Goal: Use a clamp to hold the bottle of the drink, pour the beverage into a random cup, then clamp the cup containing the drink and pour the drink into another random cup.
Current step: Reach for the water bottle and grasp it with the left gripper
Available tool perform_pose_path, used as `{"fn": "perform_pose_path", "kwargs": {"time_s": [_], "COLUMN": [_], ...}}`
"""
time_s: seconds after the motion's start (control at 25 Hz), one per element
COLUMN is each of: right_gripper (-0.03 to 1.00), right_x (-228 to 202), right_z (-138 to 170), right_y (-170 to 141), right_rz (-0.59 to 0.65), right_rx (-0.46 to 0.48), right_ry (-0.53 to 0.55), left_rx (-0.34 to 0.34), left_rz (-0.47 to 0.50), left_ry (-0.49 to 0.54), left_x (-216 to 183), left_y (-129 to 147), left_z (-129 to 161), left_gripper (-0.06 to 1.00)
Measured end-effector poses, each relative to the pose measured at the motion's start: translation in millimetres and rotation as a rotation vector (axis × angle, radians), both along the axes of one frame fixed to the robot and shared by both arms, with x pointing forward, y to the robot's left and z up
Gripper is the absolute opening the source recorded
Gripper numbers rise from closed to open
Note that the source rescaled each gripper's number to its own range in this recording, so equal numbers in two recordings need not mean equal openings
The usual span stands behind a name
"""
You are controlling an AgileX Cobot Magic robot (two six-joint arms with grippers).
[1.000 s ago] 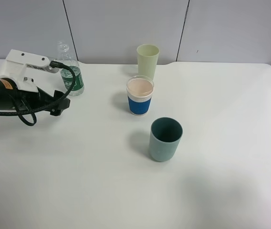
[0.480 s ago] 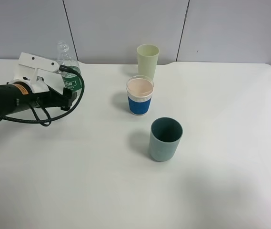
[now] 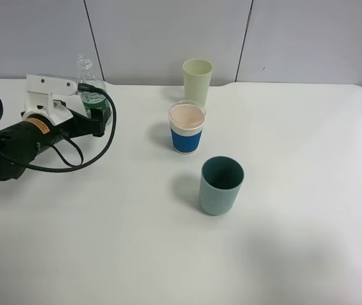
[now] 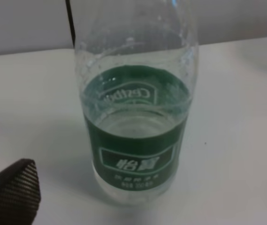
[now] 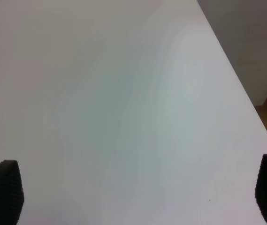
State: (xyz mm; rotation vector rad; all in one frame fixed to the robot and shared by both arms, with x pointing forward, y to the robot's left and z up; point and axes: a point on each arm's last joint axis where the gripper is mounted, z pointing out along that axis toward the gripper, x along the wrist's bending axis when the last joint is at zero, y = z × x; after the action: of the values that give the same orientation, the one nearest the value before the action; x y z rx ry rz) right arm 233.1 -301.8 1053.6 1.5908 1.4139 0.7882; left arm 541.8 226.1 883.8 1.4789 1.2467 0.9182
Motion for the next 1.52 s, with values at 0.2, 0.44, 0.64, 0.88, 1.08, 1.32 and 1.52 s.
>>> {"fn": "perform_pose_path", "kwargs": {"time_s": [0.2,0.44,0.64,0.88,1.08,1.32,1.52], "right_gripper": [0.99,0.99,0.99,0.99,0.99,0.99,0.99], "right_x": [0.0,0.0,0.0,0.0,0.0,0.0,0.0], "right_z": [0.0,0.0,0.0,0.0,0.0,0.0,0.0], "right_y": [0.0,0.0,0.0,0.0,0.0,0.0,0.0], "right_rz": [0.000,0.000,0.000,0.000,0.000,0.000,0.000], "right_rx": [0.000,0.000,0.000,0.000,0.000,0.000,0.000], "right_ry": [0.000,0.000,0.000,0.000,0.000,0.000,0.000], "left_rx": [0.001,0.001,-0.006,-0.010,-0.002,0.011,0.012], "left_rz": [-0.009,-0.020,-0.021,-0.014,-0.017,-0.026,-0.023], "left_ry": [-0.002,-0.013,-0.046,-0.085,-0.074,-0.049,-0.044], "left_x": [14.2,33.9,55.0,72.7,73.7,73.4,73.6], "left_y": [-4.5,-10.7,-15.8,-12.7,-8.5,-4.7,-2.5], "left_z": [-9.5,-21.8,-26.7,-24.9,-27.4,-36.1,-38.1], "left_gripper": [1.00,1.00,1.00,1.00,1.00,1.00,0.72]}}
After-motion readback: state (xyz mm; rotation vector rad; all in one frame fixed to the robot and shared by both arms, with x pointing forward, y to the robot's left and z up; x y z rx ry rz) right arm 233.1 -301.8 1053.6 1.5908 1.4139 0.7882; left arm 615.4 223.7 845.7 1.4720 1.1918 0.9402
